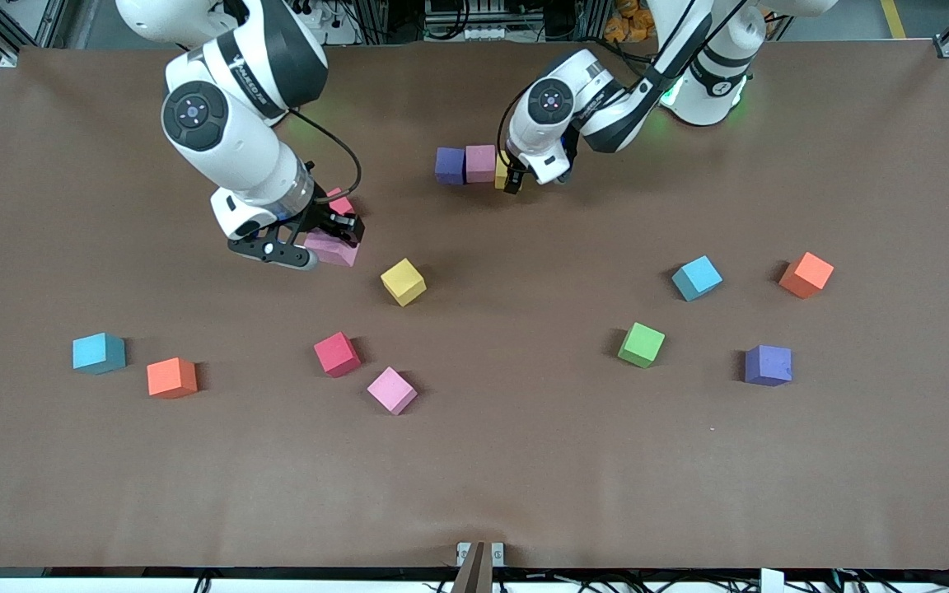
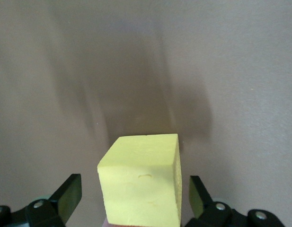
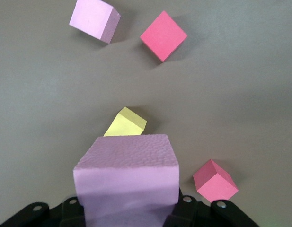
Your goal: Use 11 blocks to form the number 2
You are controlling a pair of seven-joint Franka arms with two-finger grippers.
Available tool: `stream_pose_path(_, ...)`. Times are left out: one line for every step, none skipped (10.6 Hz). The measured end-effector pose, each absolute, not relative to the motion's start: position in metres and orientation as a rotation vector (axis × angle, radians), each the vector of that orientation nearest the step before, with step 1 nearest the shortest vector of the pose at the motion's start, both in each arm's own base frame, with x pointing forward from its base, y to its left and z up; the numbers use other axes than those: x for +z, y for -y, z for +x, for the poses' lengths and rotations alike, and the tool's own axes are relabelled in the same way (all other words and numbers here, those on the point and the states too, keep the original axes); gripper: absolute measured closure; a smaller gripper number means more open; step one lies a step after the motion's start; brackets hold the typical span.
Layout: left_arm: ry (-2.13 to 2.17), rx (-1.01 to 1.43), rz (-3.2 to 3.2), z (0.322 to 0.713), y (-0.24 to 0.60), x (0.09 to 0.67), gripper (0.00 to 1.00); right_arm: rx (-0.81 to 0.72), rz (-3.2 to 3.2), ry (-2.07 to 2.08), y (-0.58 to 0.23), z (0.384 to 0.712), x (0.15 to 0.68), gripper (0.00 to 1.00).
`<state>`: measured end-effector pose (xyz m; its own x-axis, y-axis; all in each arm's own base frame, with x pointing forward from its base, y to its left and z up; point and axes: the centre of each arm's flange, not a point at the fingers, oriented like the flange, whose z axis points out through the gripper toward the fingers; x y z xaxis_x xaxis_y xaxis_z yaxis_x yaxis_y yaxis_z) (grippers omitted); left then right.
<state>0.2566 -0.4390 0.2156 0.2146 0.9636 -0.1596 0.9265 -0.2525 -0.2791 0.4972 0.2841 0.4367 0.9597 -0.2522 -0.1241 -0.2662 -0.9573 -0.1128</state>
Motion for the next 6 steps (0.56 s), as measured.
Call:
stream_pose_path(1.818, 0.444, -2.357, 0.265, 0.443, 0.225, 0.00, 0.164, -2.983, -0.390, -0.286, 0.496, 0.437, 0.41)
stream_pose_path(1.799, 0.430, -2.368, 0.272, 0.447, 0.233, 0.00, 0.165, -2.985, -0.387, -0.287, 0.495, 0.436, 0.41)
stream_pose_path(1.776, 0.404, -2.389, 0.280, 0.450, 0.242, 0.00, 0.167, -2.987, -0.383, -0.289, 0.495, 0.435, 0.41)
stream_pose_path(1.752, 0.368, -2.422, 0.292, 0.452, 0.252, 0.00, 0.168, -2.989, -0.380, -0.290, 0.494, 0.435, 0.41)
stream_pose_path(1.732, 0.341, -2.468, 0.311, 0.452, 0.264, 0.00, 0.168, -2.990, -0.377, -0.291, 0.494, 0.434, 0.41)
stream_pose_path(1.708, 0.332, -2.522, 0.336, 0.447, 0.275, 0.00, 0.169, -2.991, -0.373, -0.293, 0.493, 0.434, 0.41)
